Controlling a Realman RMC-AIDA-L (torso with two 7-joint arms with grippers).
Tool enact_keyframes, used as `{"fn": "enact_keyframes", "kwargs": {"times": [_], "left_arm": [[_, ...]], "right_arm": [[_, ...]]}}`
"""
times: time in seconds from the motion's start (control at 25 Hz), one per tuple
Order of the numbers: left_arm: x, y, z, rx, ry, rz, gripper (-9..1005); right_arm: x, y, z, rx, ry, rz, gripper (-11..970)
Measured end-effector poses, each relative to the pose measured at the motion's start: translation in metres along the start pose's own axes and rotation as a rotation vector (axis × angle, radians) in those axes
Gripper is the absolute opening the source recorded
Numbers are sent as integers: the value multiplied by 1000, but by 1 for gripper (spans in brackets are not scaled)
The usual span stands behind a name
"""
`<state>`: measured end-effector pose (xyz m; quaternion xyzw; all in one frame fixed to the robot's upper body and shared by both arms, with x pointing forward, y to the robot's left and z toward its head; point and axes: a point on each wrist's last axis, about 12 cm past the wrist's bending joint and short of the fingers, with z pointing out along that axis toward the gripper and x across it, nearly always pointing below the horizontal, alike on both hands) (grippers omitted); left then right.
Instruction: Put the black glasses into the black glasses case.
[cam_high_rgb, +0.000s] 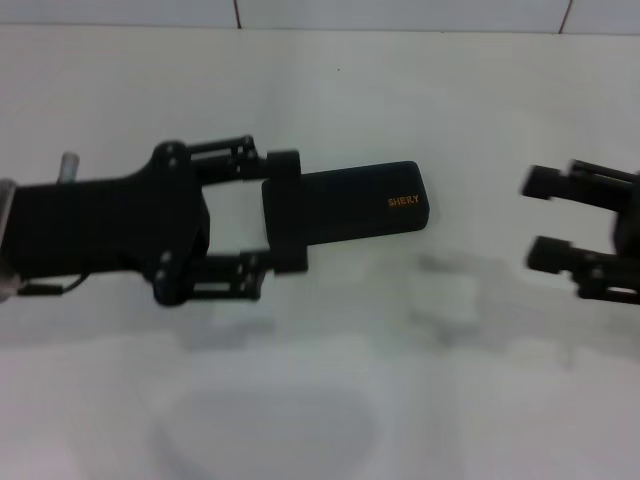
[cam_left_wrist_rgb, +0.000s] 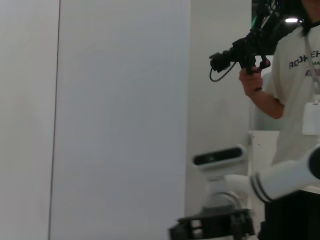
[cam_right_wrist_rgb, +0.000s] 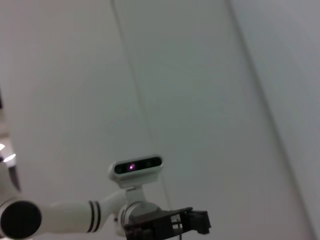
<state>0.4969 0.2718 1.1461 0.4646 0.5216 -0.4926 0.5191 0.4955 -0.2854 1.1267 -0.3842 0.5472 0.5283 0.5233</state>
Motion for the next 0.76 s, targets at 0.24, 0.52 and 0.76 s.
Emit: {"fn": "enact_keyframes", "kwargs": {"times": [0.24,0.52,0.76], "left_arm": [[12,-11,-7,-1,5,-45,741],[18,-15,-9,-15,-9,-61,785],[19,-16,-9,-16,-12,-58,785]], "right_arm": [[-11,-16,43,-124,48,-29,739],[-11,-19,55,-160,58,-21,755],[-10,-19,55,-159,57,-23,755]]}}
